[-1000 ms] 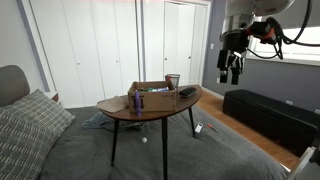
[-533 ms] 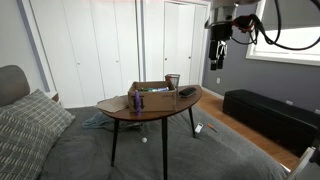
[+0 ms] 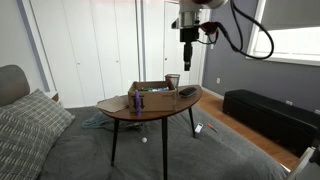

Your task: Turn the box making the arrow on the box face the purple marker

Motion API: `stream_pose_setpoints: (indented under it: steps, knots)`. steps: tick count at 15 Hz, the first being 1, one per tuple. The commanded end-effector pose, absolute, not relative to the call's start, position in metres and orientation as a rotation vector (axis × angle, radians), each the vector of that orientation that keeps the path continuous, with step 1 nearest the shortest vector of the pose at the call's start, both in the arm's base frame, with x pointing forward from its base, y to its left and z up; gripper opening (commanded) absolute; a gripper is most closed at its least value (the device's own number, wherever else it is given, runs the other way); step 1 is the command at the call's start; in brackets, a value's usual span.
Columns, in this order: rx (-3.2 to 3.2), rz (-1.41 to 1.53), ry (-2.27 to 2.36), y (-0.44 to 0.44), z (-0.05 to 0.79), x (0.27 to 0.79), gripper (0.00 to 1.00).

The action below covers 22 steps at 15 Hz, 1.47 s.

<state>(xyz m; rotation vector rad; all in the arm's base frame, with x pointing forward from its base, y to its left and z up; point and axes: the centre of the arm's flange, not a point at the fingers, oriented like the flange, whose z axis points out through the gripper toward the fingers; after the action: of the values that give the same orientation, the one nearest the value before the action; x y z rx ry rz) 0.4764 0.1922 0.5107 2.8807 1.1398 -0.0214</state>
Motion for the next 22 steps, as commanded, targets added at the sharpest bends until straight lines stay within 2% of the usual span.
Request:
stream_pose_setpoints:
  steps: [1,9,22]
  knots:
    - [2.877,-0.018,1.149,0.195,0.510,0.484,1.00]
    - [2.876,-0.034,1.118,0.190,0.507,0.488,1.00]
    - [2.693,0.157,1.459,0.208,0.490,0.644,1.00]
